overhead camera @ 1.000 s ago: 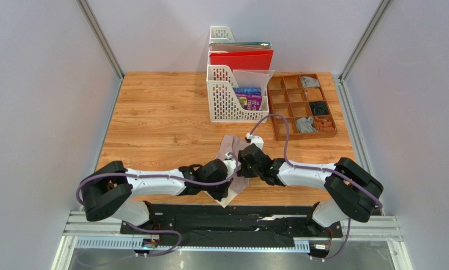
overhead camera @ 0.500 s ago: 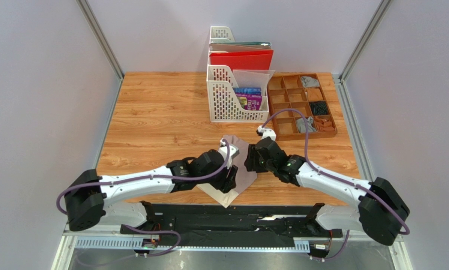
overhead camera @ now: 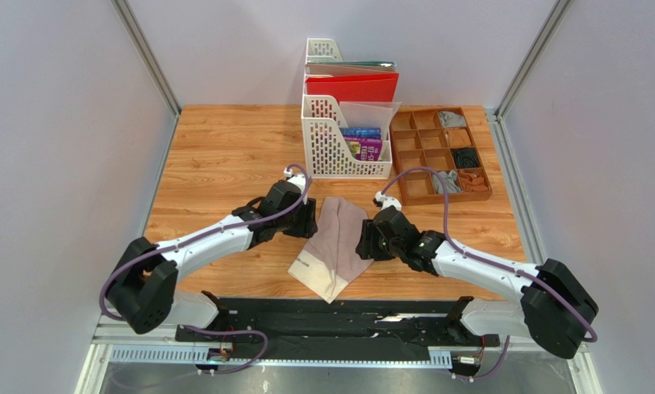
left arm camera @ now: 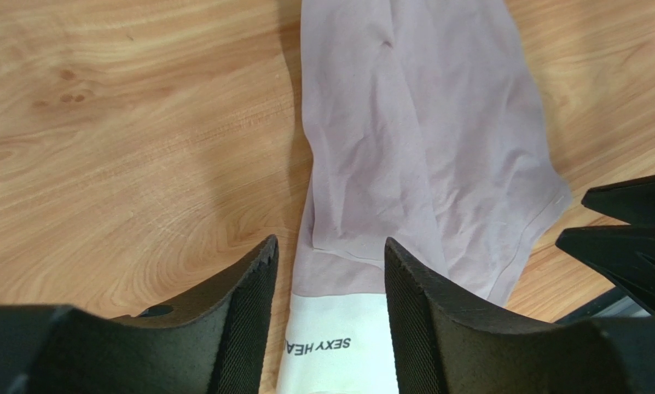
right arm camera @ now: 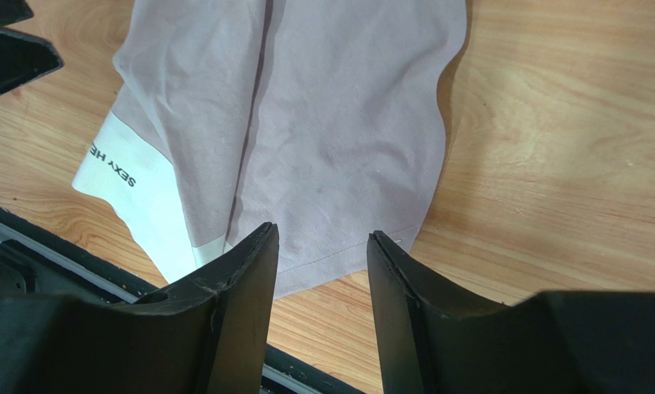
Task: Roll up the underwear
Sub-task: Fold the underwear at the center of the board.
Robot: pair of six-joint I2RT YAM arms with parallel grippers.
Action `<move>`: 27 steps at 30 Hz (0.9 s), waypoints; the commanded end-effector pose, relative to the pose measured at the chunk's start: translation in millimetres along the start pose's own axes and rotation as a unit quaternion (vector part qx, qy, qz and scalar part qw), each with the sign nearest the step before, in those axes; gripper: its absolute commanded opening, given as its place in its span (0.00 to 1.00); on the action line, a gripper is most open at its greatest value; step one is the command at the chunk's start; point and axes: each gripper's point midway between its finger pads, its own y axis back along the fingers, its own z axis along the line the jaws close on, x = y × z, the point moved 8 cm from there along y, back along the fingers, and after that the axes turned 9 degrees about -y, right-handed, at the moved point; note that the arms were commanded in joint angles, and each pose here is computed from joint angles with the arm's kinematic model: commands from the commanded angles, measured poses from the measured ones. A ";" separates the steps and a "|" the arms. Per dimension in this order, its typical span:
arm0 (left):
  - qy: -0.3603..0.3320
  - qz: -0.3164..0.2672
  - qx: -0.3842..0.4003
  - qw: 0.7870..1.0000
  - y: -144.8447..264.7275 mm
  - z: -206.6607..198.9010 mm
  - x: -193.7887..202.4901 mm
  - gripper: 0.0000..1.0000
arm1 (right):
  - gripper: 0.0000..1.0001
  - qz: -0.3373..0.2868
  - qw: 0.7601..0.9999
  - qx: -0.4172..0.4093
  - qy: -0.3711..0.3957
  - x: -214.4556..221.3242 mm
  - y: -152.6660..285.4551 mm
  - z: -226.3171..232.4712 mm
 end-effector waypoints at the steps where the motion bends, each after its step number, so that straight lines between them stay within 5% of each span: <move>1: 0.015 -0.005 0.025 1.000 -16.5 -2.0 -3.9 0.53 | 0.48 0.002 0.999 -0.030 -0.011 1.4 -5.4 11.3; 18: 0.071 0.028 0.047 0.996 -44.9 4.1 11.9 0.41 | 0.48 0.011 1.000 -0.019 -0.007 6.5 -11.1 8.9; 27: 0.065 0.037 0.078 0.994 -47.6 -0.4 16.0 0.18 | 0.48 0.014 1.000 -0.013 -0.005 8.3 -12.3 6.2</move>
